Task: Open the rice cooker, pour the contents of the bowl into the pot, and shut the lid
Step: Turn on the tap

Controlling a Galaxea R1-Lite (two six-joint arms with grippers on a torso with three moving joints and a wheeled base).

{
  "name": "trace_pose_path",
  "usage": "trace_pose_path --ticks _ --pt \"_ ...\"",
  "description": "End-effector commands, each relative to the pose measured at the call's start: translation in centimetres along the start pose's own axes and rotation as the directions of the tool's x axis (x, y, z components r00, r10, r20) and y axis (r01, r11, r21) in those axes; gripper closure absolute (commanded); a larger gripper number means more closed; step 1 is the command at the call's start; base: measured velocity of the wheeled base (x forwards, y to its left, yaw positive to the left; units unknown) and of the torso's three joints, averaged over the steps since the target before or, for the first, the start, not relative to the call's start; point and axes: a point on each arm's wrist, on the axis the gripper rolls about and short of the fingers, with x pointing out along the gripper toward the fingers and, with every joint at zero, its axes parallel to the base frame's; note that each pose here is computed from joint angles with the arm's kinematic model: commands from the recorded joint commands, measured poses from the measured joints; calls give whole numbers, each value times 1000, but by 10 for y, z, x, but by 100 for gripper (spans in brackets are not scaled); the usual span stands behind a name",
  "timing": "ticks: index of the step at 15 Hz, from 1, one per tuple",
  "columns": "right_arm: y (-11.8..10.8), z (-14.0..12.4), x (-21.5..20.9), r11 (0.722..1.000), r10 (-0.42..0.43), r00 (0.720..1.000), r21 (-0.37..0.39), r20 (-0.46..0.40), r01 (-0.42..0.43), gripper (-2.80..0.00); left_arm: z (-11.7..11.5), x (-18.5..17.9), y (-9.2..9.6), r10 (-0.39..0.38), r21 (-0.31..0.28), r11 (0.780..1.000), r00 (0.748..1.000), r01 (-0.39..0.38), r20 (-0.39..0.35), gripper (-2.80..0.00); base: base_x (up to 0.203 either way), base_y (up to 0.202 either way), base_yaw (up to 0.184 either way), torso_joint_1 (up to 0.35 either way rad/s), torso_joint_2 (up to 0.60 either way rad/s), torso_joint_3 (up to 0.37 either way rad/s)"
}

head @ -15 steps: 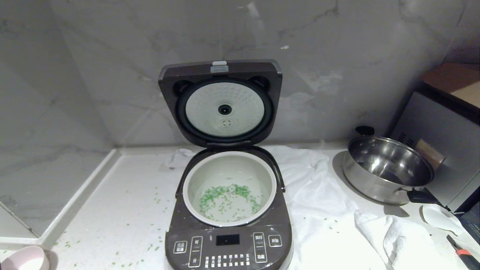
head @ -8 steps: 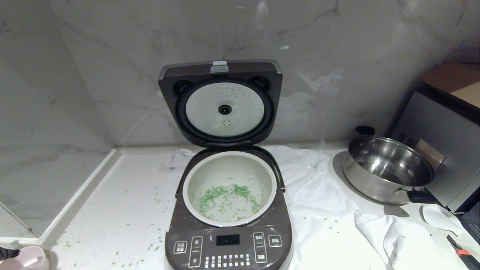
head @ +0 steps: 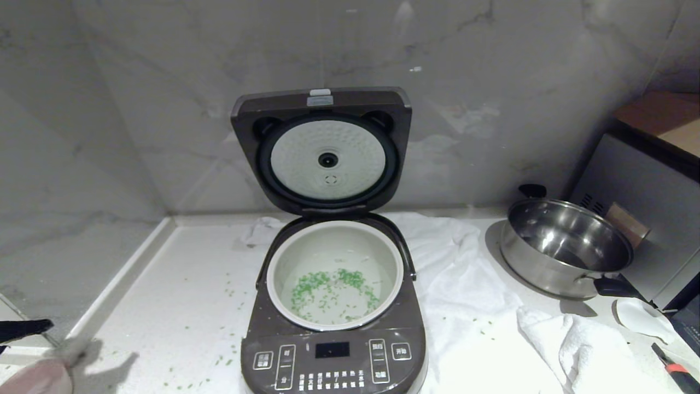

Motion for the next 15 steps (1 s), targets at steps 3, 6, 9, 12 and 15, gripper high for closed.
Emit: trace_pose_path --ticks 3,6,9,12,15 --pt "0 0 0 1000 -3 1000 12 -1 3 0 -17 -17 -77 -156 208 966 988 154 -5 -280 0 0 0 0 0 0" --pt "0 0 0 1000 -3 1000 10 -1 3 0 -36 -31 -120 -286 312 903 956 294 -71 -280 0 0 0 0 0 0" --pt "0 0 0 1000 -3 1000 10 -1 3 0 -31 -44 -150 -386 301 869 918 394 -86 -280 0 0 0 0 0 0" --pt "0 0 0 1000 -3 1000 10 -1 3 0 -8 -50 -166 -446 323 851 895 414 28 0 0 0 0 0 0 0" --pt "0 0 0 1000 -3 1000 10 -1 3 0 -3 -56 -169 -428 398 856 884 331 187 0 0 0 0 0 0 0"
